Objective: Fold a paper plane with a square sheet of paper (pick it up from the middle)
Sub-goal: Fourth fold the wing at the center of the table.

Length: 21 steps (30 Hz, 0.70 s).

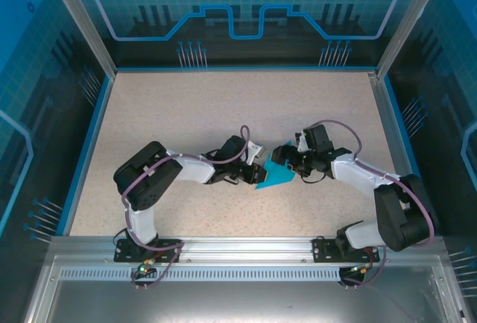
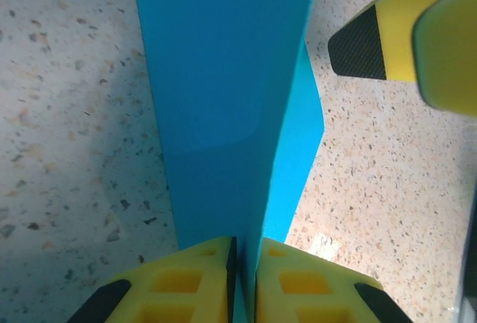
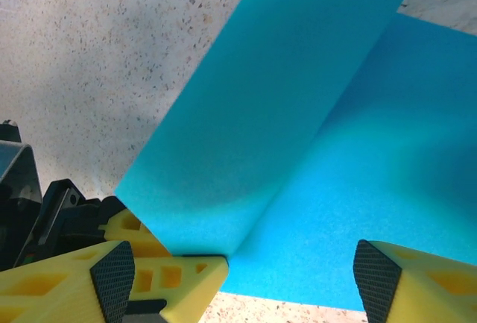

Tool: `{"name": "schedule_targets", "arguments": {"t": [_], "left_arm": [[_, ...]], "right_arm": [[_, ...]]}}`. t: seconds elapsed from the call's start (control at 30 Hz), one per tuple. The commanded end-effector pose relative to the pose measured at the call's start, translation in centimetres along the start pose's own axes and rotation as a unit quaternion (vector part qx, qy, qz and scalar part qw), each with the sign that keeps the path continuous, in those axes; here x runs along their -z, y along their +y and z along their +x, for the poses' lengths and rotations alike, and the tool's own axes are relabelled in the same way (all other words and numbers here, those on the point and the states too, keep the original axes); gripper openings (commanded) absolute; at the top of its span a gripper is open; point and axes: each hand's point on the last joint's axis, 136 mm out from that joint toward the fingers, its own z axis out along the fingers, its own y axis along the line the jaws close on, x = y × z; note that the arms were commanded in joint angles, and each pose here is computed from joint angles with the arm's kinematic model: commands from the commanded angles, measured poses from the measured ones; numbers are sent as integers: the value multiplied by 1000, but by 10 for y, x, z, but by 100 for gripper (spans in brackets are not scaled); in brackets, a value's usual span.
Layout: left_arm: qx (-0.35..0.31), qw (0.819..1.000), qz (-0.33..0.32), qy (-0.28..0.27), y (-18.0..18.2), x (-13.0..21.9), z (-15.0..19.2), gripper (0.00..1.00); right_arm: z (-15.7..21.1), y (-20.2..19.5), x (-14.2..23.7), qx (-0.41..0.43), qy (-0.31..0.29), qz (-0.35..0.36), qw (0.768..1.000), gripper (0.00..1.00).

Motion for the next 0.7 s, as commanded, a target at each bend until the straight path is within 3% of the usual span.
{"name": "schedule_targets", "arguments": {"t": [0.0,0.67], "left_arm": [[21,999,24,17,-8,-4,-2,16],[49,996,26,65,-6,-17,4,15]], "right_arm": [[4,-6,0,1,1,12,1000,79],[2,-14,-13,5,7,25,1000,65]]}}
